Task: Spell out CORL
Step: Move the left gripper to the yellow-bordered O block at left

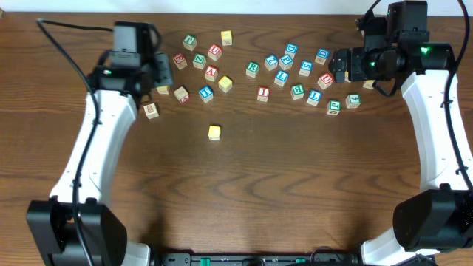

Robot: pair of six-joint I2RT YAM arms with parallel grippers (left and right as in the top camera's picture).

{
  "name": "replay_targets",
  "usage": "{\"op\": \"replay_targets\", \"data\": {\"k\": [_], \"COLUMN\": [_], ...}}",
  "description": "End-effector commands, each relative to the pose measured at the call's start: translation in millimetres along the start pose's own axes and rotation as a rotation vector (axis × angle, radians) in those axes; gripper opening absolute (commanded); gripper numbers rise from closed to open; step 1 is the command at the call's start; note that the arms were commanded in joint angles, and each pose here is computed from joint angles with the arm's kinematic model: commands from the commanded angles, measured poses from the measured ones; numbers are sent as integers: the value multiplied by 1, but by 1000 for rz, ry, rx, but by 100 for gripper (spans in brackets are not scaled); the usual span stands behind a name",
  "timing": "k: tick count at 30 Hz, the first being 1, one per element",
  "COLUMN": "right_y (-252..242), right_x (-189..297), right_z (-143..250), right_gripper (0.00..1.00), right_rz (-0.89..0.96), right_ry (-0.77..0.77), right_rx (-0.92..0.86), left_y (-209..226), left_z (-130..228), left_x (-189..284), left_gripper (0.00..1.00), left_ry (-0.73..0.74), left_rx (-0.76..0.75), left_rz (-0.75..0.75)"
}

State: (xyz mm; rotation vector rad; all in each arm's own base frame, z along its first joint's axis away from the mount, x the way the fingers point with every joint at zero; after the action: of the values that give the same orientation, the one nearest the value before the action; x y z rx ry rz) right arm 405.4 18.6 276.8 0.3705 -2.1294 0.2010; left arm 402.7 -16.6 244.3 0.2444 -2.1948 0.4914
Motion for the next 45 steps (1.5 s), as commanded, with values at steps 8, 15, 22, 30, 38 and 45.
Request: {"op": "replay_targets", "data": {"k": [8,15,22,30,38,45], "right_y": [6,6,6,6,6,6], "right_x": [6,6,6,6,6,6], "right_z": [-7,-7,-7,-7,-7,-7], "right_gripper": [99,99,99,99,99,99], "right_rz": [-8,-8,-9,-8,-8,-9], "right_ry": [-24,-24,-24,-24,-24,-24], "right_rx": [30,30,30,30,30,30], "left_y": [19,20,24,30,31,34], "left_z": [6,9,18,30,34,39], "left_x": [-73,-113,-144,-163,-168,-169], "left_gripper": [44,43,44,43,43,43], "left_ry": [73,62,74,113,126,140], "left_rx": [-100,-110,-110,-110,-110,-107], "left_rz": [-61,-57,-61,-77,-83,-85]}}
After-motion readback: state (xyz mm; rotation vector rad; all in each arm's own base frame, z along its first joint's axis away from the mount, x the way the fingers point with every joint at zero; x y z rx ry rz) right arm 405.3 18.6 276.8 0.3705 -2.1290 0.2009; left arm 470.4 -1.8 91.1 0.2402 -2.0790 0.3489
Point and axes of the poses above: each gripper's point midway between its finger pads, its own x axis back along the fingers, its own y axis along the line the jaws close on, z = x × y, the point moved 7 cm from there along x, back along the fingers, and after that the axes turned 14 degrees about x, right-handed, at the moved point
